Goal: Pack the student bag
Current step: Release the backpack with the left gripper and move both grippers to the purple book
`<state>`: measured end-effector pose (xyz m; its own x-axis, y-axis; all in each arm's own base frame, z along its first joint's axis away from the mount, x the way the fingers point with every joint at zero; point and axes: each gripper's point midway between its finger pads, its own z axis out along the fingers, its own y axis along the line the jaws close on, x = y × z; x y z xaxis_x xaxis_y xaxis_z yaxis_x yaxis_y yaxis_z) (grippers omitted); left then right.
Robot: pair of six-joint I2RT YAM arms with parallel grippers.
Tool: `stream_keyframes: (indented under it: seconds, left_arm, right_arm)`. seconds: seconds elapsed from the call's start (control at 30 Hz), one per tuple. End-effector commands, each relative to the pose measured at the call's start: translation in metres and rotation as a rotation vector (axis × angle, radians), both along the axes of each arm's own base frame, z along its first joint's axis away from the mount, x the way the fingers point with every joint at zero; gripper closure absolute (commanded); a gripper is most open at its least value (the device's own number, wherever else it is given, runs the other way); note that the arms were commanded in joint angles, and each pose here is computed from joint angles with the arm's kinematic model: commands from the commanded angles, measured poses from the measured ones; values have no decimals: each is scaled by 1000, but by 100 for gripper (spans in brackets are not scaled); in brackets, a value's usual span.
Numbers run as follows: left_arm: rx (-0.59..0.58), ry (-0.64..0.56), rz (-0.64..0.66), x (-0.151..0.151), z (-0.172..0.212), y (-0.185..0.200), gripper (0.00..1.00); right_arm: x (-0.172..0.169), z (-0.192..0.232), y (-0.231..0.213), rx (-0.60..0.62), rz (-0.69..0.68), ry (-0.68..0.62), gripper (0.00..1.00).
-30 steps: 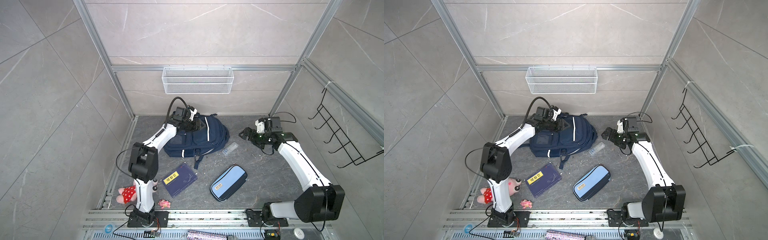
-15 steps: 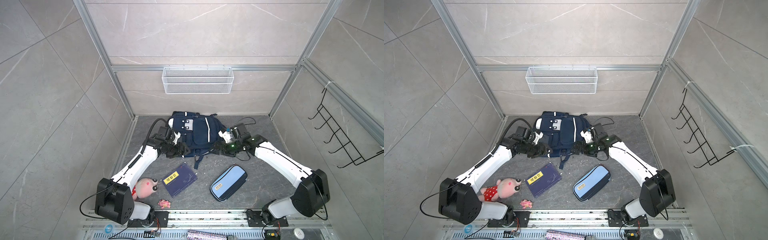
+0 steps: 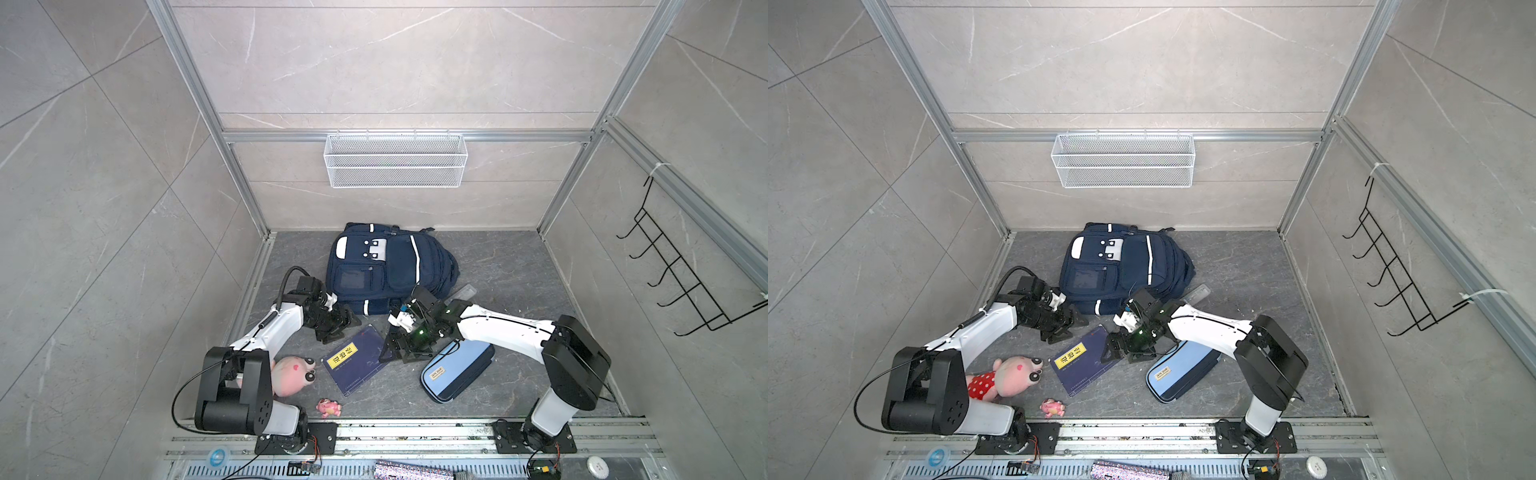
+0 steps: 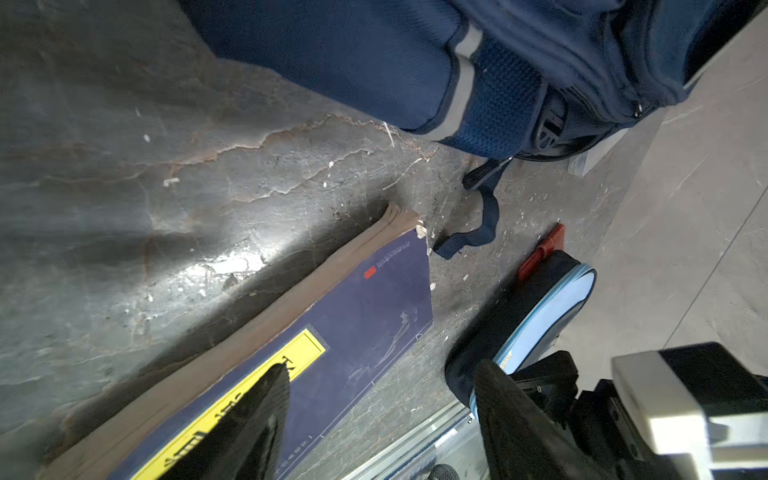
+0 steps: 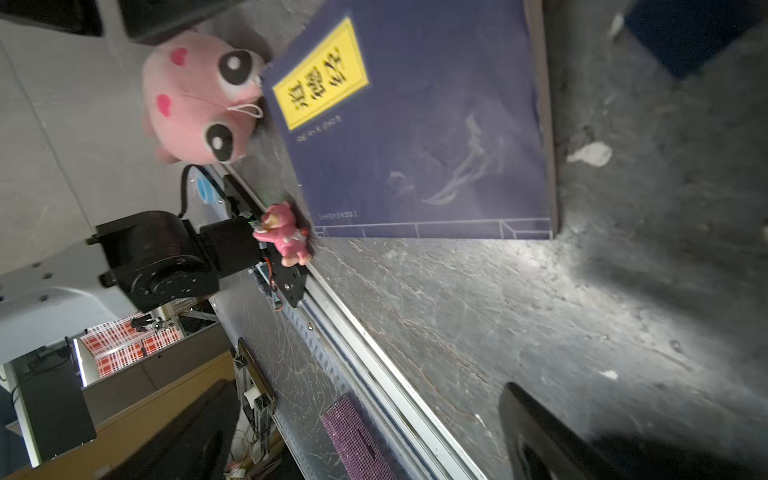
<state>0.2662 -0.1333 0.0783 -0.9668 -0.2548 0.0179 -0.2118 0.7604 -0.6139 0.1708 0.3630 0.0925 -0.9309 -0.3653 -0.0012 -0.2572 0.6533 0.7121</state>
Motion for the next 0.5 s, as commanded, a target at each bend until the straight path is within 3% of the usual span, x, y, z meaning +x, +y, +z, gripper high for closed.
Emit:
stream_keyframes:
  seconds: [0.0,0.13,0.47]
  left_arm:
    - [-19,-8,11,2,0,6,27]
    - [39,-30,42,8,-1,24,26]
    - [6,75,62,-8,-34,27,28]
  right_arm:
    - [-6,-13,15,3,-37,39,0]
    - [-12,-35,26,-8,-90,73,0]
    - [-5,-70,32,-49,-237,99,0]
